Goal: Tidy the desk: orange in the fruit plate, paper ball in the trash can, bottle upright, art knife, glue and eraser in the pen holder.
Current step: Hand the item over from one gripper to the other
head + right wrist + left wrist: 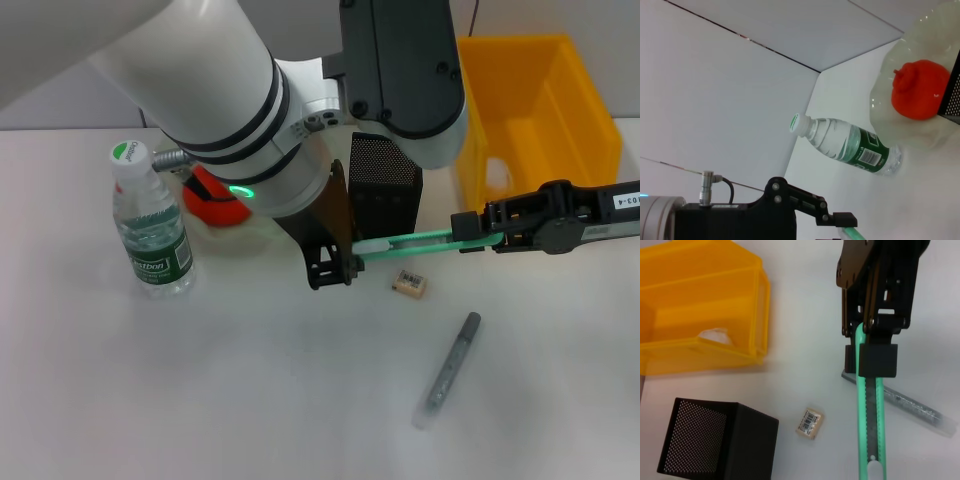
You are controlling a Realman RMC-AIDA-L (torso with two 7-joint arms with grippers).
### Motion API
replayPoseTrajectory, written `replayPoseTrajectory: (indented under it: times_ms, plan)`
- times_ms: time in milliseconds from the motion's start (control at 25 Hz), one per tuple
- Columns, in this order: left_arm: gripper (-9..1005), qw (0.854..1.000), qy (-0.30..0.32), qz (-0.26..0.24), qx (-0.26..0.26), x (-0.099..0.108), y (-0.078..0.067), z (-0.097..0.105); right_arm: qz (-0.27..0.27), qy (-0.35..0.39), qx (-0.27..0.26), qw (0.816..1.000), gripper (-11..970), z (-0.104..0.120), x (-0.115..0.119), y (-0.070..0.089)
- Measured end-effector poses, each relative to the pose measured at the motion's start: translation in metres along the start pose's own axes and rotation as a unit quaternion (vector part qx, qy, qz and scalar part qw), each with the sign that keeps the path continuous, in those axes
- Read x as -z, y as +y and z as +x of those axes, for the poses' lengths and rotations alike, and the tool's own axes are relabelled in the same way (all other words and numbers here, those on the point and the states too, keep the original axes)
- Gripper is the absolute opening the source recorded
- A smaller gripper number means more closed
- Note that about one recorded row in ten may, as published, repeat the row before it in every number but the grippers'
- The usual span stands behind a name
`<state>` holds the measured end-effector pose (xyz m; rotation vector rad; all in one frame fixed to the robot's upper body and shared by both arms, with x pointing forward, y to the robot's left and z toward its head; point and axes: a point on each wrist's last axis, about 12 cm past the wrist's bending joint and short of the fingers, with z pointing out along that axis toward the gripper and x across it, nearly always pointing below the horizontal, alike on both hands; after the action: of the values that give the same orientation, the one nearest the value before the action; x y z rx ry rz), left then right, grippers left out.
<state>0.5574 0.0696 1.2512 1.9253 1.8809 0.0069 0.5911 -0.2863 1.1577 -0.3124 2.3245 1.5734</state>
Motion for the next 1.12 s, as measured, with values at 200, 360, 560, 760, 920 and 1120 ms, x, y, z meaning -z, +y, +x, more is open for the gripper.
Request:
replayPoseTrajectory:
  times_ms: [200,360,560,760,920,1120]
  plan:
    - [197,1.000,-0.001,-0.001,-0.013,0.001,-0.001,0.003,0.011,0.006,0.003,1.000,359,-0.001,0.003,-0.001]
    - [197,0.999,-0.006,-0.005,-0.032,0.002,-0.002,0.006,0.028,0.024,0.014,0.999,364,-0.004,0.008,0.001]
    - [197,0.999,-0.008,-0.007,-0.039,0.002,-0.003,0.007,0.037,0.023,0.018,0.999,423,-0.007,0.016,0.003]
    - [197,0.996,-0.018,-0.019,-0.086,0.003,-0.005,0.011,0.030,0.023,0.020,0.999,480,-0.010,0.024,0.007]
    - [197,0.996,-0.018,-0.018,-0.084,0.002,-0.005,0.011,0.014,0.028,0.017,0.999,501,-0.008,0.019,0.009]
    - [197,0.998,-0.018,-0.019,-0.064,0.002,-0.003,0.011,-0.009,0.016,0.018,1.000,498,-0.005,0.015,0.010]
